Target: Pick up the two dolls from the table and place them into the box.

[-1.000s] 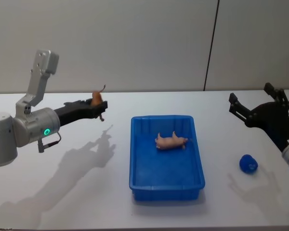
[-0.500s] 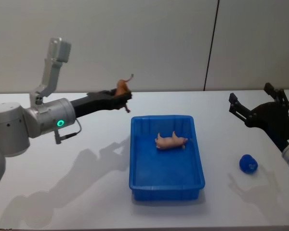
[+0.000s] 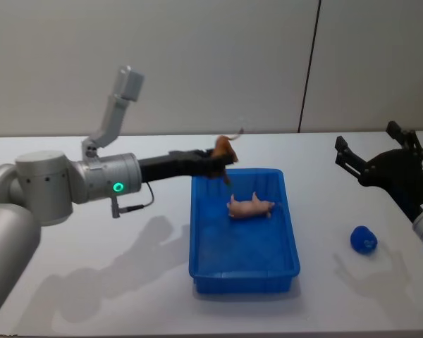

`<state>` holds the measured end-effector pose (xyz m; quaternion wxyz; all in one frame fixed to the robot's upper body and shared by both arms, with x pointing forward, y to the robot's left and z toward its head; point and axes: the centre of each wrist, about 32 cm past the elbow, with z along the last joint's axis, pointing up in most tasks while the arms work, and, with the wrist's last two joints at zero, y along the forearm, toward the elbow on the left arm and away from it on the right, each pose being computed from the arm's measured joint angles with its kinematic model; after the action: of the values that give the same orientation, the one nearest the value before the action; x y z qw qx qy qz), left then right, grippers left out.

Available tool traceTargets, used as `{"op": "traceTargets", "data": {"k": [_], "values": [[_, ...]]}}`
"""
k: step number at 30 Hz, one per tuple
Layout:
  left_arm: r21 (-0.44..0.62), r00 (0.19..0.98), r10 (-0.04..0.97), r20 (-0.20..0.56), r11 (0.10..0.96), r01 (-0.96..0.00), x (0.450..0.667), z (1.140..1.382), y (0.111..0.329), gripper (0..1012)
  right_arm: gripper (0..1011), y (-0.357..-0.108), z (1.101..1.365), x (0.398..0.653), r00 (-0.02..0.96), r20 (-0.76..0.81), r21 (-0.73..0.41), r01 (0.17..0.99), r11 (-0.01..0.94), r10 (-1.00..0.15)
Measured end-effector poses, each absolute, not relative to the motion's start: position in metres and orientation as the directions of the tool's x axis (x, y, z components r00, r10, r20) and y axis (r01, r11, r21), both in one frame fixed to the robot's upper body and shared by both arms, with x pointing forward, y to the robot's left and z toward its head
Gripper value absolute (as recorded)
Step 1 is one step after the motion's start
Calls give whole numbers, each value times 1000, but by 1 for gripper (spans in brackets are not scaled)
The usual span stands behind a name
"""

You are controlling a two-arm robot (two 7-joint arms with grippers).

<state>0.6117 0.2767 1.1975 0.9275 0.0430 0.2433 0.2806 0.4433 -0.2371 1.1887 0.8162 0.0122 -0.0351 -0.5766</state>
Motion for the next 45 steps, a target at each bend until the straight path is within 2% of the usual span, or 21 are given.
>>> {"op": "traceTargets", "data": {"k": [15, 25, 30, 40, 45], "values": [[262, 733, 493, -469, 870, -417, 624, 1176, 257, 581, 1001, -237, 1189, 443, 333, 43, 60, 940, 335, -942], [276, 734, 485, -475, 874, -399, 627, 1170, 251, 885, 1001, -237, 1189, 443, 333, 43, 60, 940, 335, -942], [279, 735, 483, -477, 875, -395, 627, 1168, 250, 993, 1001, -237, 1189, 443, 333, 43, 60, 940, 335, -942], [268, 739, 489, -463, 872, -409, 626, 1169, 250, 1001, 1001, -237, 1189, 443, 333, 43, 60, 940, 335, -942], [239, 738, 520, -430, 854, -462, 620, 1172, 254, 1001, 1001, -237, 1189, 443, 333, 43, 60, 940, 335, -942]]}}
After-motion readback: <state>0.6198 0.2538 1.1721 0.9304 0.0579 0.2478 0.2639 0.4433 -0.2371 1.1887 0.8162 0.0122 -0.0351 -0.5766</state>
